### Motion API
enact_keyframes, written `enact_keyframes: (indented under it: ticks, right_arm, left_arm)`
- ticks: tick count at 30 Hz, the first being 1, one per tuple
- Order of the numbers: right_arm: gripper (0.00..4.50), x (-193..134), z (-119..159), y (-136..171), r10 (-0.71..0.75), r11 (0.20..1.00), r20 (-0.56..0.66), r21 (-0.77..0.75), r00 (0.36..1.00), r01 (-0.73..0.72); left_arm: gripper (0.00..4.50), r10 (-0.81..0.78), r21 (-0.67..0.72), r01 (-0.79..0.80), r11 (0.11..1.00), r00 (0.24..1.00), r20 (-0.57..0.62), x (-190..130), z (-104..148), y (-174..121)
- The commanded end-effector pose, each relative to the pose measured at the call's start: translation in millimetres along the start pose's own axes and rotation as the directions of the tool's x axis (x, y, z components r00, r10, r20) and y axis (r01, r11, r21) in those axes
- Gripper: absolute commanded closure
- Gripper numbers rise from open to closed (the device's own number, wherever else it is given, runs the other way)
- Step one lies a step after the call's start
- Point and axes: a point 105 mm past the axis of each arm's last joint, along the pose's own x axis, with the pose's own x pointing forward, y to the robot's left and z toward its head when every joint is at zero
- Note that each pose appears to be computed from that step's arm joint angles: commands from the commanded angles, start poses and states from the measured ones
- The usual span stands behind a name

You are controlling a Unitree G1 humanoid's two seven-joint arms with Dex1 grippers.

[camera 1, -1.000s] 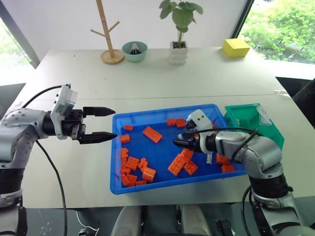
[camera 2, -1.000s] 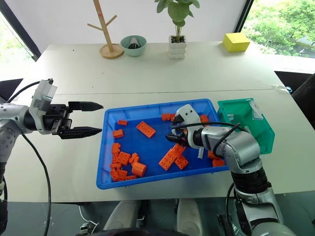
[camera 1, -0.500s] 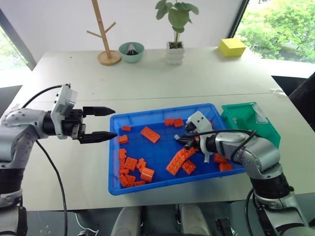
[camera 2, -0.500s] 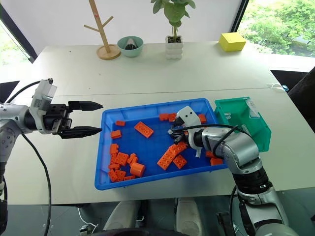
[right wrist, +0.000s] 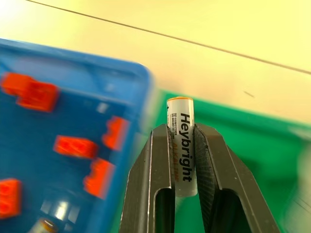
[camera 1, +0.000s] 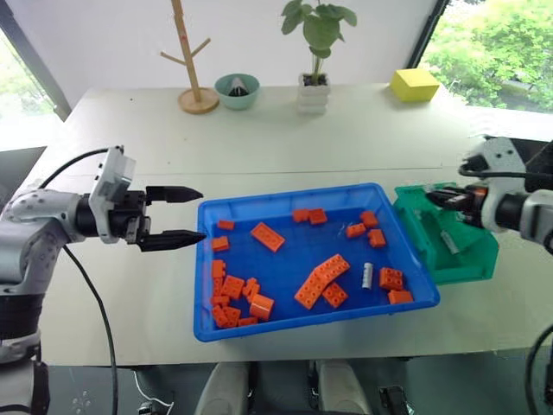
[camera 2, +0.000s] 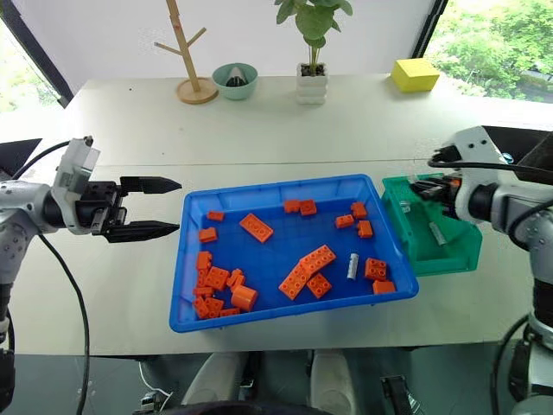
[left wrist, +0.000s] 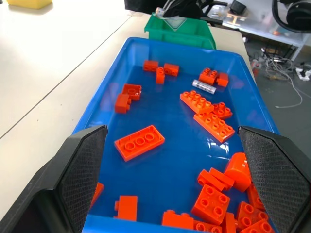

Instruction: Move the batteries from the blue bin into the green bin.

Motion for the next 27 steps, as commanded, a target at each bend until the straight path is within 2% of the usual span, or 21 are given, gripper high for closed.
enact_keyframes:
  ticks: [1, 3, 5, 9, 12, 15, 17, 20, 22, 27]
  right_arm:
    - [4.43, -11, -5, -10, -0.033, 0.999, 0.006, -0.011, 0.999, 0.033]
    - [3.35, -10, -14, -9, -0.036, 0.999, -0.011, 0.001, 0.999, 0.036]
    - [2.61, -7, -19, -7, -0.04, 0.999, -0.019, 0.005, 0.999, 0.04]
    - [0.67, -8, -12, -4, -0.042, 0.999, 0.0, -0.015, 0.999, 0.042]
    - [0.67, -9, 3, 4, -0.02, 0.999, 0.036, -0.037, 0.999, 0.021]
    - [0.67, -6, 16, 35, 0.087, 0.995, 0.064, -0.055, 0.994, -0.083]
    - [0.67, -3, 14, 59, 0.166, 0.984, 0.047, -0.065, 0.985, -0.163]
    - [0.67, 3, 2, 90, 0.254, 0.966, 0.009, -0.05, 0.967, -0.254]
    - [0.67, 9, -16, 106, 0.285, 0.959, -0.04, -0.001, 0.958, -0.285]
    - [0.67, 14, -49, 116, 0.28, 0.96, -0.131, 0.04, 0.951, -0.277]
  left_arm:
    - [0.0, -0.005, 0.043, 0.005, 0.999, 1.0, 0.009, 1, 8, 2]
    - [0.0, -0.01, 0.044, 0.009, 0.999, 1.0, 0.012, 3, 9, 3]
    - [0.0, -0.015, 0.046, 0.014, 0.999, 1.0, 0.013, 4, 10, 4]
    - [0.0, -0.02, 0.048, 0.019, 0.999, 1.0, 0.013, 5, 10, 4]
    - [0.0, -0.02, 0.048, 0.02, 0.999, 1.0, 0.011, 5, 11, 5]
    - [0.0, -0.02, 0.047, 0.019, 0.999, 1.0, 0.009, 4, 11, 5]
    - [0.0, -0.02, 0.047, 0.02, 0.999, 1.0, 0.009, 4, 11, 4]
    - [0.0, -0.018, 0.046, 0.017, 0.999, 1.0, 0.008, 4, 11, 4]
    - [0.0, -0.016, 0.045, 0.016, 0.999, 1.0, 0.006, 3, 10, 4]
    - [0.0, -0.014, 0.043, 0.013, 0.999, 1.0, 0.004, 3, 10, 3]
